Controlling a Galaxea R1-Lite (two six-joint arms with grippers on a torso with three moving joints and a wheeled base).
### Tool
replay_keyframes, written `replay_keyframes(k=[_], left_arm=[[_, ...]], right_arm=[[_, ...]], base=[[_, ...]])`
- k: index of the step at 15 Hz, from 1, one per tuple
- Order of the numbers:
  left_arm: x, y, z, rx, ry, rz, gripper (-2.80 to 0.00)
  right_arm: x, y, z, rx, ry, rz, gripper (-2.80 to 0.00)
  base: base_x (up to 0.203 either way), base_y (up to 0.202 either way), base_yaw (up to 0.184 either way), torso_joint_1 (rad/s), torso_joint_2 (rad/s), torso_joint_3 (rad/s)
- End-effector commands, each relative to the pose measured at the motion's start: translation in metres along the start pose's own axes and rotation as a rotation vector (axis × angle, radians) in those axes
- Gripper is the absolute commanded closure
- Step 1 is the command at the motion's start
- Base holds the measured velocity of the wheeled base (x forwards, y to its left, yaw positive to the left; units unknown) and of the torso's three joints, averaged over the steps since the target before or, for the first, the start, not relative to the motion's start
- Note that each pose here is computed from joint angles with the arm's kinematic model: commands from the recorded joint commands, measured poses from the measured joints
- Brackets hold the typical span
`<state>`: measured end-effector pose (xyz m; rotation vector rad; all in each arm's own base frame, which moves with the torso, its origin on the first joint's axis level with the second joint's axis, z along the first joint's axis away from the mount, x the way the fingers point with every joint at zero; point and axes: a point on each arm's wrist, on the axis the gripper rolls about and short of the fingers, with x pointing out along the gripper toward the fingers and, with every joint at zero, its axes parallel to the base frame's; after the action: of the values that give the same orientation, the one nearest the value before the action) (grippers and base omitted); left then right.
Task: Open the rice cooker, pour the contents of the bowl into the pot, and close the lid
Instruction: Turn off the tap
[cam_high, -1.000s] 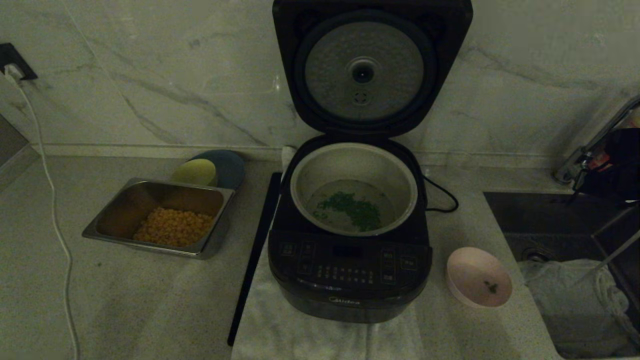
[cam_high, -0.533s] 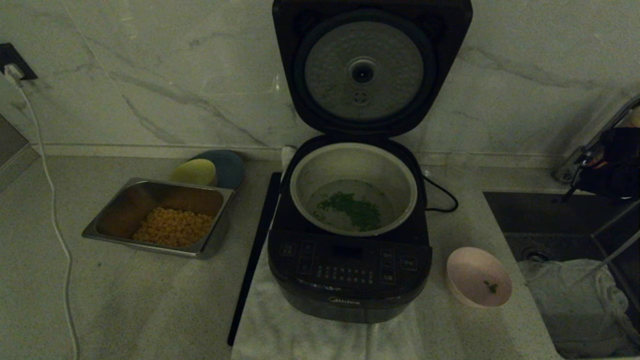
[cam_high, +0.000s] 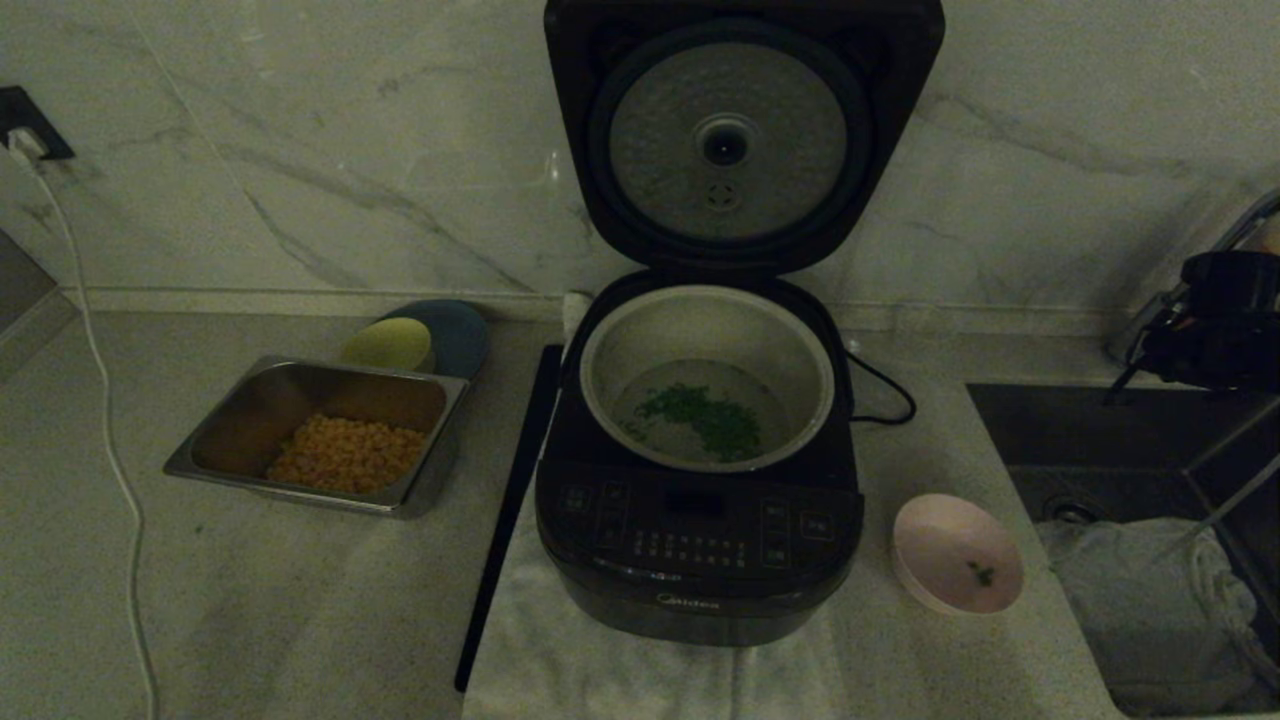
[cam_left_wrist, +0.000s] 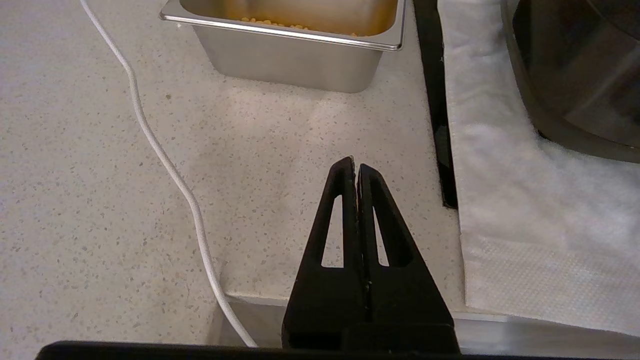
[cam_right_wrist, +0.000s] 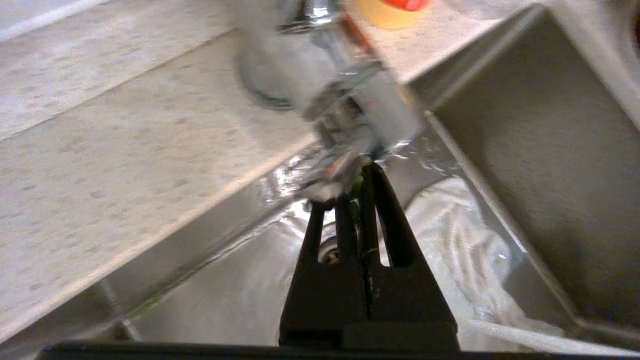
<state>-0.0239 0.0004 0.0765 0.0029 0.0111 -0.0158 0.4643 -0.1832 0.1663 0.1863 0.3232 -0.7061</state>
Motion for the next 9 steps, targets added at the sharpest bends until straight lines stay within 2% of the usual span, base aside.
replay_keyframes(k=[1,5,9], left_arm=[[-0.0001,0.0,0.0001,0.0,0.0,0.002,0.0],[-0.0001,0.0,0.0001,0.0,0.0,0.0,0.0],[-0.0001,0.0,0.0001,0.0,0.0,0.0,0.0]], right_arm=[[-0.0025,0.0053,0.0008,0.002,-0.007,0.011,0.0],[-0.0022,0.0087,0.0029,0.011,-0.041,0.021,0.0],[-0.0066,0.0103,-0.0043,-0.007,0.016,0.019,0.0]], base=[[0.0,0.0,0.0,0.0,0.0,0.0],[0.0,0.0,0.0,0.0,0.0,0.0],[0.0,0.0,0.0,0.0,0.0,0.0]])
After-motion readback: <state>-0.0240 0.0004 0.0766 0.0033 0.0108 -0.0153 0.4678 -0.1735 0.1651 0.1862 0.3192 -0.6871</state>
